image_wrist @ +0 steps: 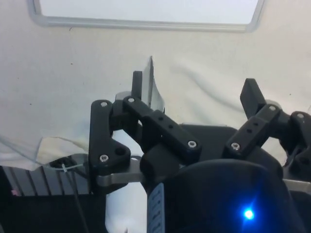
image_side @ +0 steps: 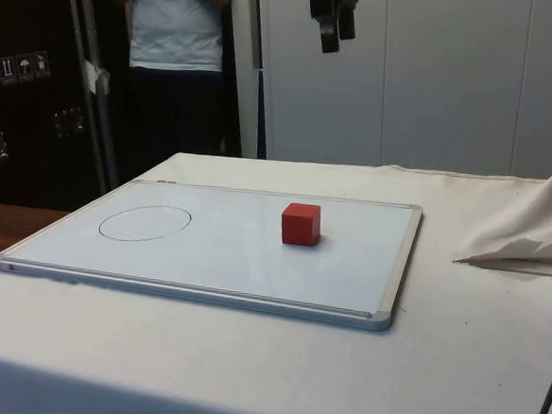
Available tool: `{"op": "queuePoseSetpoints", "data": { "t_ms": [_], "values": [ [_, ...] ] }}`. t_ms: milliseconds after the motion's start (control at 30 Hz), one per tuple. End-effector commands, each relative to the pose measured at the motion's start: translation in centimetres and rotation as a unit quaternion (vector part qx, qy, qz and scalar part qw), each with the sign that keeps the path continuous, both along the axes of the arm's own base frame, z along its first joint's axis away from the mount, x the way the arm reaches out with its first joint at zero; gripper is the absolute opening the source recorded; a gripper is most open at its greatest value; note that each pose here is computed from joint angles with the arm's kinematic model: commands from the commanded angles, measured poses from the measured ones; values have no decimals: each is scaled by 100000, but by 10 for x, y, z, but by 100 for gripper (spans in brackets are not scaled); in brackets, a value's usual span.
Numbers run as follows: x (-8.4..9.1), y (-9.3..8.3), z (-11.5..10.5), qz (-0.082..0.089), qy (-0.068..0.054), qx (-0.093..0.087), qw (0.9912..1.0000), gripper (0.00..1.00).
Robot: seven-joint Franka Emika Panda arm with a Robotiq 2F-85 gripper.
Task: Push the cube into the marked area.
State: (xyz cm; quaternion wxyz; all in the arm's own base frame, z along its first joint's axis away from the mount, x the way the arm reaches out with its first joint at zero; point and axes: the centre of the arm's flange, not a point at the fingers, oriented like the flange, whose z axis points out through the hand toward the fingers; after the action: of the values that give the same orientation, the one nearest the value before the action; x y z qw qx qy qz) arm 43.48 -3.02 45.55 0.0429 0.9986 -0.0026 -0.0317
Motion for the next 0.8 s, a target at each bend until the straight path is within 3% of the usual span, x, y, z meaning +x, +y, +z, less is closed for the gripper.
{"op": "queuePoseSetpoints", "data": {
  "t_ms": [0,33,100,300,333,367,433,600,633,767],
  "values": [
    [-1,0,-2,-333,70,-13,99999,100],
    [-2,-1,-4,-960,-433,-285,99994,100],
    [-3,0,-7,-1500,-336,-260,99988,100],
    [-5,0,-12,-2684,-83,-184,99964,70],
    [-4,0,-12,-2362,444,-79,99971,65],
    [-5,0,-13,-2728,-87,-184,99963,65],
    [-6,0,-14,-2923,-4,-196,99957,48],
    [-6,0,-14,-3040,-16,-158,99954,23],
    [-5,0,-14,-2901,553,-95,99956,19],
    [-10,3,-19,-3491,-195,376,99938,0]
  ]
}}
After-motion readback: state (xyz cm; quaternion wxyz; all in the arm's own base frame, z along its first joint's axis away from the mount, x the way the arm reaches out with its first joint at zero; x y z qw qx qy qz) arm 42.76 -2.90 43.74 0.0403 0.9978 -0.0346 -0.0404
